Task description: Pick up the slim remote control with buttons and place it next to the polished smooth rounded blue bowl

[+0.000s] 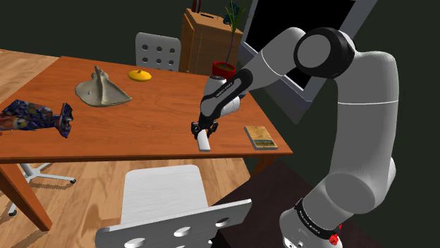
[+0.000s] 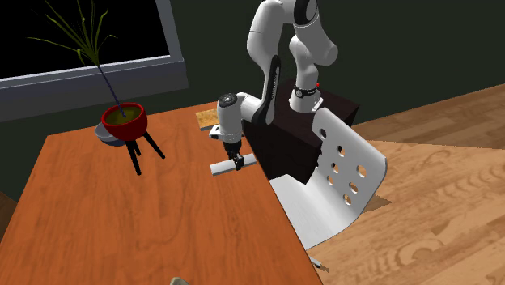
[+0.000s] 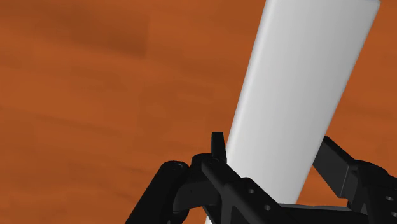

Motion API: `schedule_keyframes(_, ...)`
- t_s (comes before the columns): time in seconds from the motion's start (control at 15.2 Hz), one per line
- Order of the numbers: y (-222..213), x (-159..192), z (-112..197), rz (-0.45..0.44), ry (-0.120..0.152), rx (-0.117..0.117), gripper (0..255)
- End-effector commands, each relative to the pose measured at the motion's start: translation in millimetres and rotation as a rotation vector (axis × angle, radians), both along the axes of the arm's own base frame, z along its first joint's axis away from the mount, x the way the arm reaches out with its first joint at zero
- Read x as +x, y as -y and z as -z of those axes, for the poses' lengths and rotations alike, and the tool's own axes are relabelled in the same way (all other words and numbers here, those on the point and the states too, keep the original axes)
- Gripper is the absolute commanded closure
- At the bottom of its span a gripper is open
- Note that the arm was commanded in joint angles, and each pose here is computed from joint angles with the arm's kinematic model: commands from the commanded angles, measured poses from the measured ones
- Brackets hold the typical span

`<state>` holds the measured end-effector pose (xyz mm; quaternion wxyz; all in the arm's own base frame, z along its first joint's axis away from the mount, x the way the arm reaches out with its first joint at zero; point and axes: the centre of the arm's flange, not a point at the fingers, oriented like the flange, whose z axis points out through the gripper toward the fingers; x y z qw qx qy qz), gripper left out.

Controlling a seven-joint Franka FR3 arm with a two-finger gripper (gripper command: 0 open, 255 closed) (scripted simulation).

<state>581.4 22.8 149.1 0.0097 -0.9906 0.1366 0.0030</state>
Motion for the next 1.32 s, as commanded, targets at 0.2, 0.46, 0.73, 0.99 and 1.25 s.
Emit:
schedule_keyframes(0.2, -0.1, -0.1, 0.3, 0.0, 0.0, 0.0, 255)
schedule_keyframes(0.46, -0.1, -0.1, 0.3, 0.0, 0.0, 0.0, 255)
schedule_keyframes(0.73, 0.0, -0.1, -15.5, 0.0, 0.0, 0.0, 255)
schedule_keyframes(0.99, 0.0, -0.1, -36.6, 0.0, 0.0, 0.0, 255)
schedule_keyframes(1.25, 0.0, -0.1, -57.7, 0.0, 0.0, 0.0, 255)
